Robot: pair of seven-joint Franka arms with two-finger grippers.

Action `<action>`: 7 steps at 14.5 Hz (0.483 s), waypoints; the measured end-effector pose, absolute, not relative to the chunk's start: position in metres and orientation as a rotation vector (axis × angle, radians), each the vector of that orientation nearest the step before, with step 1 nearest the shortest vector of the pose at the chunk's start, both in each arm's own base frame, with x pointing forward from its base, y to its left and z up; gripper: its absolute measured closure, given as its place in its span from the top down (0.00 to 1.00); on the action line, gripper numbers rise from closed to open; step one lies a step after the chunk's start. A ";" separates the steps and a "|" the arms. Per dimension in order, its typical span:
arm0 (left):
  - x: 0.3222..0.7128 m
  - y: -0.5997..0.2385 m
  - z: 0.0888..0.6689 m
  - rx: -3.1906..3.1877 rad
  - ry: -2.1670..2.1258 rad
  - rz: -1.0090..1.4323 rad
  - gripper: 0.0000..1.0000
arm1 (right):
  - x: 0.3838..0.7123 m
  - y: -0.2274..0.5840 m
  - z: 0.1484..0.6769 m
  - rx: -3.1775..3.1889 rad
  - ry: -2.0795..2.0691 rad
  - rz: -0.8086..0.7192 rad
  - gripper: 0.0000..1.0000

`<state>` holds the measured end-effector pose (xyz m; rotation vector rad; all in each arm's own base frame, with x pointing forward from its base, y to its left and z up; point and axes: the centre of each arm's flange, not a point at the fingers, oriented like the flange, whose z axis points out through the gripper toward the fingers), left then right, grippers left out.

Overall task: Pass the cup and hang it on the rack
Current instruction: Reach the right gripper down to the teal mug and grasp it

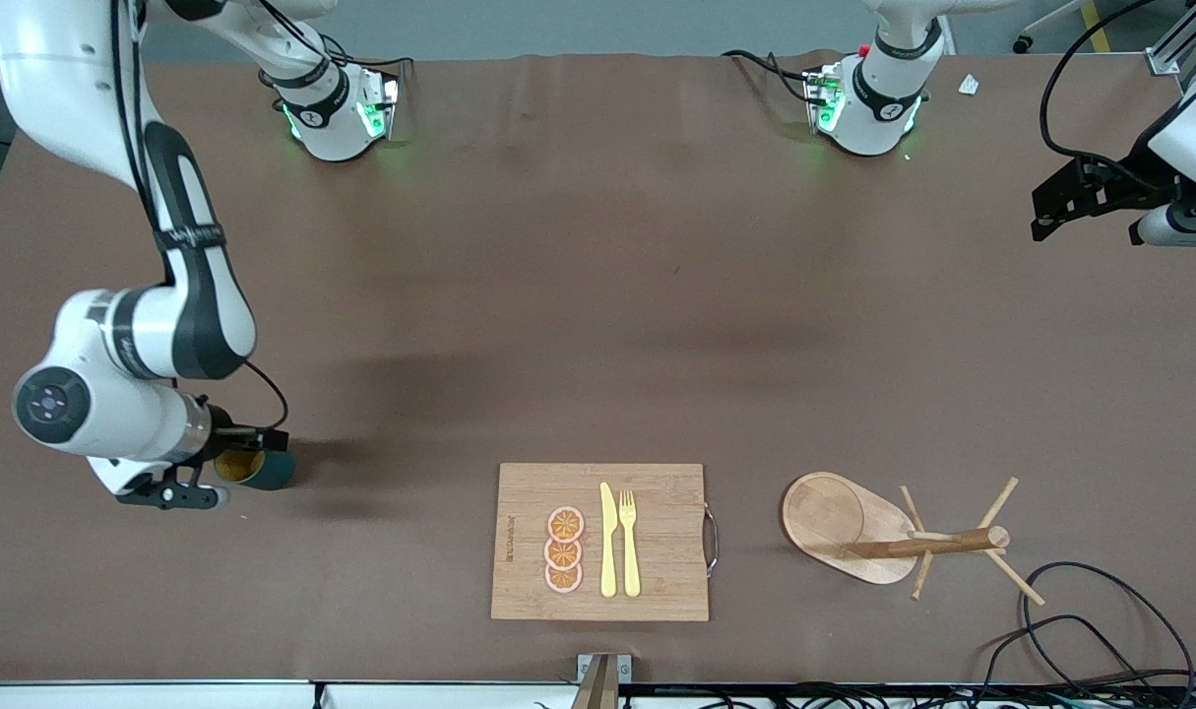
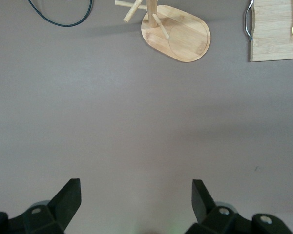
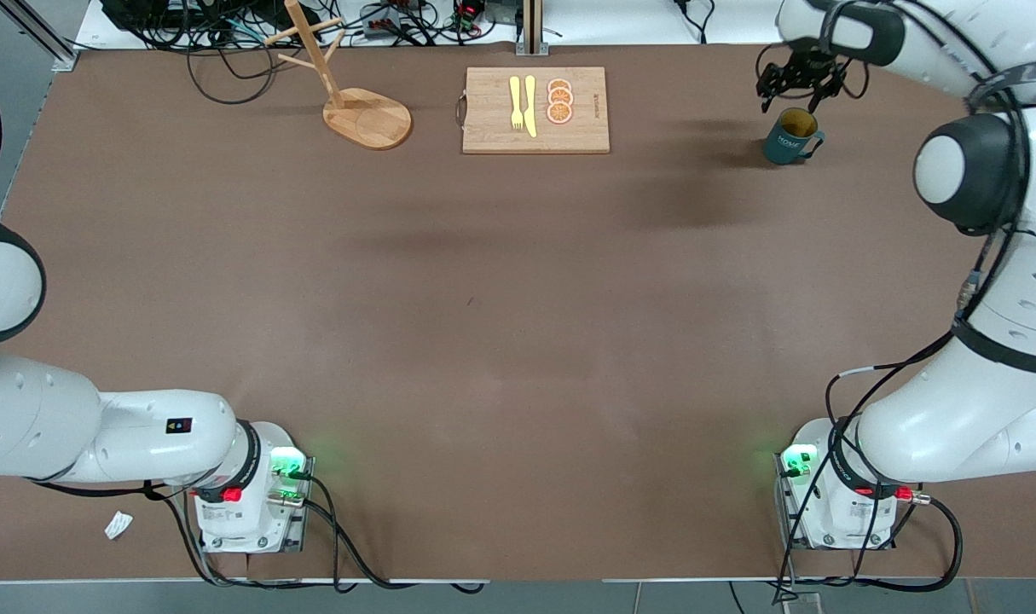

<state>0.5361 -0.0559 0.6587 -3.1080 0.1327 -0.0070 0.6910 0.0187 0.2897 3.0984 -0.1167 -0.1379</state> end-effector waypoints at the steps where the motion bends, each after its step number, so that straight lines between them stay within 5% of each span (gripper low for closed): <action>1: 0.536 -0.056 0.659 -3.108 0.133 -0.007 1.00 | 0.694 0.018 0.276 3.097 -0.119 -0.122 1.00; 5: 0.536 -0.055 0.659 -3.108 0.131 -0.007 1.00 | 0.702 0.004 0.245 3.093 -0.156 -0.057 0.96; 7: 0.536 -0.055 0.659 -3.108 0.130 -0.007 1.00 | 0.702 -0.001 0.243 3.091 -0.174 -0.062 0.77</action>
